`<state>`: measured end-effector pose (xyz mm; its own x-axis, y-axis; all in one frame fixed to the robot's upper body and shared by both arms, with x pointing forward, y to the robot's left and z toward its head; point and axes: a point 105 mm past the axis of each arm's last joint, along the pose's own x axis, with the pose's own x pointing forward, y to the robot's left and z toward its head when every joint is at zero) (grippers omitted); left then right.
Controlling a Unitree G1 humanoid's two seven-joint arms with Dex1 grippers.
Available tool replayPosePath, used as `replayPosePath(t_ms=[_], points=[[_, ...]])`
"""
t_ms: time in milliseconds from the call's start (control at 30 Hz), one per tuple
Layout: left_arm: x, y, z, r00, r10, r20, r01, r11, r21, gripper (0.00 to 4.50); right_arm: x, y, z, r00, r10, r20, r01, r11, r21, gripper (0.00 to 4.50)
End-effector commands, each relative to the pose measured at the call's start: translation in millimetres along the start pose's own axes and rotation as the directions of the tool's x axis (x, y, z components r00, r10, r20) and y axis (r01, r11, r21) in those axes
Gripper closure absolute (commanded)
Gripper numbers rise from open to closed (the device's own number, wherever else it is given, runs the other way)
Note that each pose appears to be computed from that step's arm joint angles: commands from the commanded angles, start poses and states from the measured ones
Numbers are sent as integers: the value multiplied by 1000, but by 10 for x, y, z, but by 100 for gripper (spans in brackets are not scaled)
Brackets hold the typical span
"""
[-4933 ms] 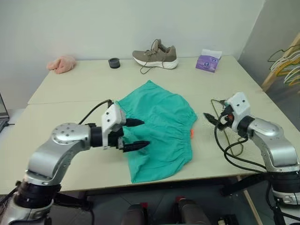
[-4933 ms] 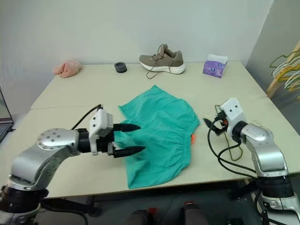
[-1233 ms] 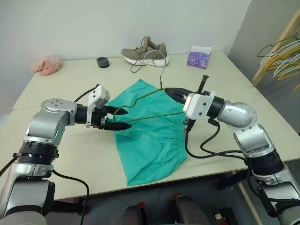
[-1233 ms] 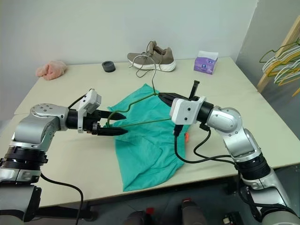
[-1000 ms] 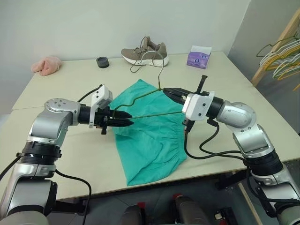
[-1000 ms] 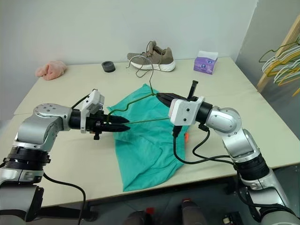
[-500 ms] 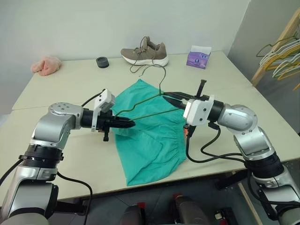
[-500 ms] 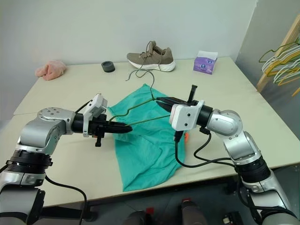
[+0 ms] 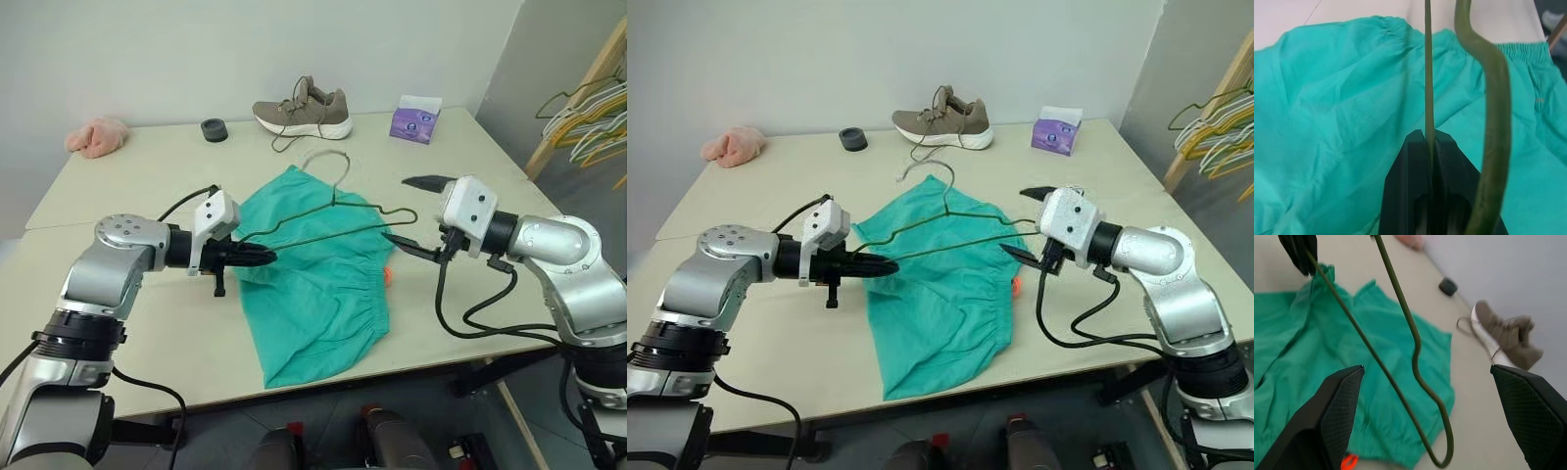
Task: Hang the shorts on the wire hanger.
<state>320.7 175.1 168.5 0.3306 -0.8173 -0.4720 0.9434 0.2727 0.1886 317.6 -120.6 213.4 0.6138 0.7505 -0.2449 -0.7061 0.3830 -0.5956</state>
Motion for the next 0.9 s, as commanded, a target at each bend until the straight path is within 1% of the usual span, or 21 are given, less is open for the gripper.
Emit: replayPosePath(t_ms=[33, 167, 267, 400, 633, 767, 833, 867, 900], points=[[-38, -27, 101, 1000, -5, -8, 5, 996, 83, 450, 62, 22, -16, 998, 49, -37, -47, 998, 38, 3], [-57, -62, 77, 999, -16, -43, 21, 992, 121, 450, 235, 43, -134, 984, 148, -102, -143, 988, 50, 3], [-61, -80, 75, 999, -18, -49, 25, 991, 134, 450, 300, 67, -167, 969, 218, -113, -205, 972, 113, 60], [-73, -100, 76, 999, -16, -51, 23, 990, 141, 450, 314, 87, -256, 949, 271, -159, -253, 959, 127, 200], [-88, -137, 75, 999, -19, -51, 27, 989, 147, 450, 299, 223, -265, 919, 361, -156, -333, 926, 177, 449], [-75, -156, 84, 999, -36, -37, 41, 988, 150, 450, 285, 280, -270, 912, 377, -160, -348, 920, 183, 449], [-62, -171, 83, 998, -60, -25, 62, 992, 108, 450, 276, 296, -263, 913, 378, -156, -348, 919, 186, 449], [-55, -126, 99, 999, -37, -11, 38, 994, 107, 450, 268, 299, -260, 914, 376, -154, -346, 919, 189, 449], [-51, -83, 112, 1000, -15, -1, 15, 993, 115, 425, 260, 299, -258, 915, 373, -152, -342, 920, 193, 450]])
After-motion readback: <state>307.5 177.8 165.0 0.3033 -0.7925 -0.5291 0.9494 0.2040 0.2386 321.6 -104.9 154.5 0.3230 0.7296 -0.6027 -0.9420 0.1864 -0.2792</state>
